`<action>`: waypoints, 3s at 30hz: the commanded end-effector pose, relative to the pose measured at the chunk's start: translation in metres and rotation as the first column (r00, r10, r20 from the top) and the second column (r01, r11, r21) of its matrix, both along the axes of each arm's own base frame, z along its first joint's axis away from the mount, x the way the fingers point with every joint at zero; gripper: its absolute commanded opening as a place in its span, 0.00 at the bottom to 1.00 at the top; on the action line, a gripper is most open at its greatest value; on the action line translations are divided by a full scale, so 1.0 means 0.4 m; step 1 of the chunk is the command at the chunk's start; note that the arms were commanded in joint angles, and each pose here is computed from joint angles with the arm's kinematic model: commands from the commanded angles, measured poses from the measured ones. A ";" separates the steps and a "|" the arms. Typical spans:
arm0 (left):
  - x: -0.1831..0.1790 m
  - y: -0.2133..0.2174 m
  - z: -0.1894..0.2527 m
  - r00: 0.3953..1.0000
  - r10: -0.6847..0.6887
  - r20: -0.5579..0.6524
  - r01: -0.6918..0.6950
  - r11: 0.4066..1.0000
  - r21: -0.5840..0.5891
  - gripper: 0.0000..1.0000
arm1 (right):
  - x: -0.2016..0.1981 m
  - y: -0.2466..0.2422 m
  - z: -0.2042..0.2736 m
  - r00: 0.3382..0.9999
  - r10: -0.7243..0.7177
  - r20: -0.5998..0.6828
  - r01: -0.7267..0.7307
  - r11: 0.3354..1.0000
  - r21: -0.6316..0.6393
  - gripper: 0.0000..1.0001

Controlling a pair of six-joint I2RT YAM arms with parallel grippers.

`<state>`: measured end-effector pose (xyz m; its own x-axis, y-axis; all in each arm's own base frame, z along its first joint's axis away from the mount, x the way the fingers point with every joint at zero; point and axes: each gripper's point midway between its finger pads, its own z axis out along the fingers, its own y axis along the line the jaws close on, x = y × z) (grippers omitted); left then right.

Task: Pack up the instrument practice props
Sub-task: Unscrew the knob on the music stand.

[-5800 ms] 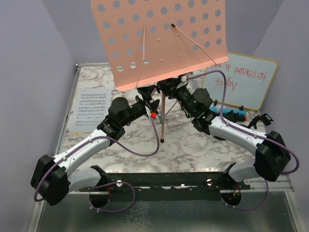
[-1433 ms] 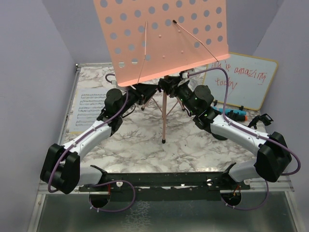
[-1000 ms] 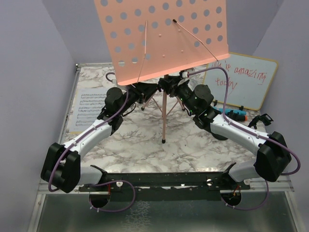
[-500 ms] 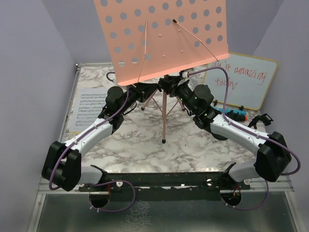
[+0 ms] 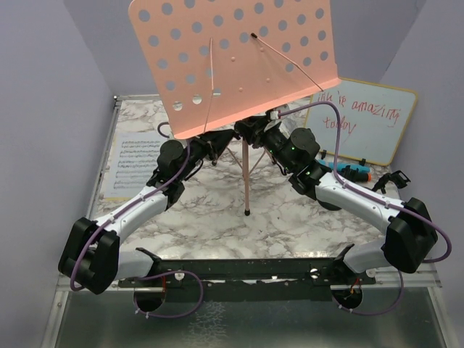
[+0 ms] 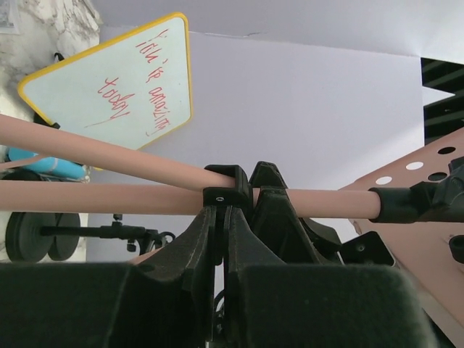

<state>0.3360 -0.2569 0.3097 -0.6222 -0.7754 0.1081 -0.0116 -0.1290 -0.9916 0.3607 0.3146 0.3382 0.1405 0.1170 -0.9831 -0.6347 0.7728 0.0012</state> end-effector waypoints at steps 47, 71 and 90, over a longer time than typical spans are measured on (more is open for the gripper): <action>-0.089 -0.003 -0.011 -0.003 -0.823 0.568 -0.859 0.293 0.420 0.71 | -0.045 0.009 -0.210 0.989 0.111 -0.098 -0.128 0.973 -0.194 0.01; -0.024 -0.061 0.031 -0.055 -0.921 0.385 -0.973 0.136 0.186 0.46 | -0.044 0.015 -0.211 0.987 0.118 -0.107 -0.138 0.971 -0.194 0.01; -0.027 -0.041 -0.023 0.206 -0.831 0.516 -0.826 0.135 0.547 0.12 | -0.035 0.012 -0.219 0.988 0.100 -0.118 -0.123 0.971 -0.205 0.00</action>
<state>0.3257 -0.2796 0.3056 0.6501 0.4151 -0.6364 0.4951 0.4040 0.7692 0.3526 0.3092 0.3341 0.1959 0.1198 -0.9733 -0.6694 0.7416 -0.0435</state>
